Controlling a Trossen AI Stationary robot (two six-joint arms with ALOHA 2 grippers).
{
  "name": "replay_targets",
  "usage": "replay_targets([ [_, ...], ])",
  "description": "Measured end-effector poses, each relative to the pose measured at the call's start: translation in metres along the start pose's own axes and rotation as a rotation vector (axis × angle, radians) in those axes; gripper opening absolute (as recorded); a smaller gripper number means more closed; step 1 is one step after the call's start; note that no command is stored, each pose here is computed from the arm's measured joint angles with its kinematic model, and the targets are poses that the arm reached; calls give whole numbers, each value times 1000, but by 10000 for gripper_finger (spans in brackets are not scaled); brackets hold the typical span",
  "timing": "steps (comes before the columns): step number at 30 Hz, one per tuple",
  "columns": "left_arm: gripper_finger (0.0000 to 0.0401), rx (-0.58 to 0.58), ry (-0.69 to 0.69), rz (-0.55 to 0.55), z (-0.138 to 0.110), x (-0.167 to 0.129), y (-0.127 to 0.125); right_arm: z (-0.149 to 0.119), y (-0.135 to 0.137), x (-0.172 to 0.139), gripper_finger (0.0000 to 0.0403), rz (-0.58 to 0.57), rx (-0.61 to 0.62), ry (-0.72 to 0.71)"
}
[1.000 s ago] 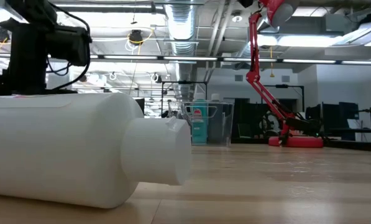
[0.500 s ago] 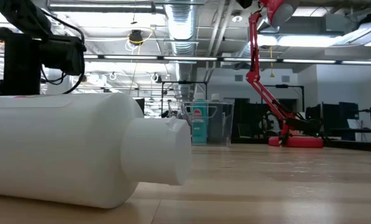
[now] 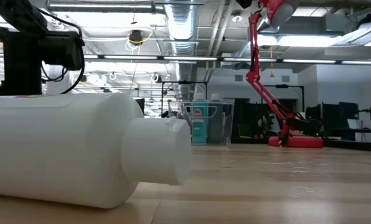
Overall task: Pick & Place Paint Supplies
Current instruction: Put the blue paint bottle into the transparent bin
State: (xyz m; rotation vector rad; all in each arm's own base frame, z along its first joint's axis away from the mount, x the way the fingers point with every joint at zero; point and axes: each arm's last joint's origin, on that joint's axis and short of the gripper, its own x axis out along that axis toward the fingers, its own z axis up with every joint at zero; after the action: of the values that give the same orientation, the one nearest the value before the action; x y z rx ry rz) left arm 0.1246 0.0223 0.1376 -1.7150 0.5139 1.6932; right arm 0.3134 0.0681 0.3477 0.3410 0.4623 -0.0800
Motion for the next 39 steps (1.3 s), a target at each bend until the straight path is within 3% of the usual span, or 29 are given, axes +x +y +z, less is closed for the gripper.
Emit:
replay_targets([
  [15,113,-73,166,-430,-12,-21,-27,-2,-1,0,260,-10,-76,22],
  [24,113,-31,185,-669,-20,-33,-44,-4,-2,0,260,-18,-80,40],
  [30,113,88,137,-844,-23,-44,-55,-4,-2,0,260,-18,-47,39],
  [35,113,158,114,-885,-24,-47,-57,-3,-2,0,260,-19,-8,37],
  [39,113,145,151,-877,-25,-47,-57,-2,-5,0,260,-26,12,31],
])
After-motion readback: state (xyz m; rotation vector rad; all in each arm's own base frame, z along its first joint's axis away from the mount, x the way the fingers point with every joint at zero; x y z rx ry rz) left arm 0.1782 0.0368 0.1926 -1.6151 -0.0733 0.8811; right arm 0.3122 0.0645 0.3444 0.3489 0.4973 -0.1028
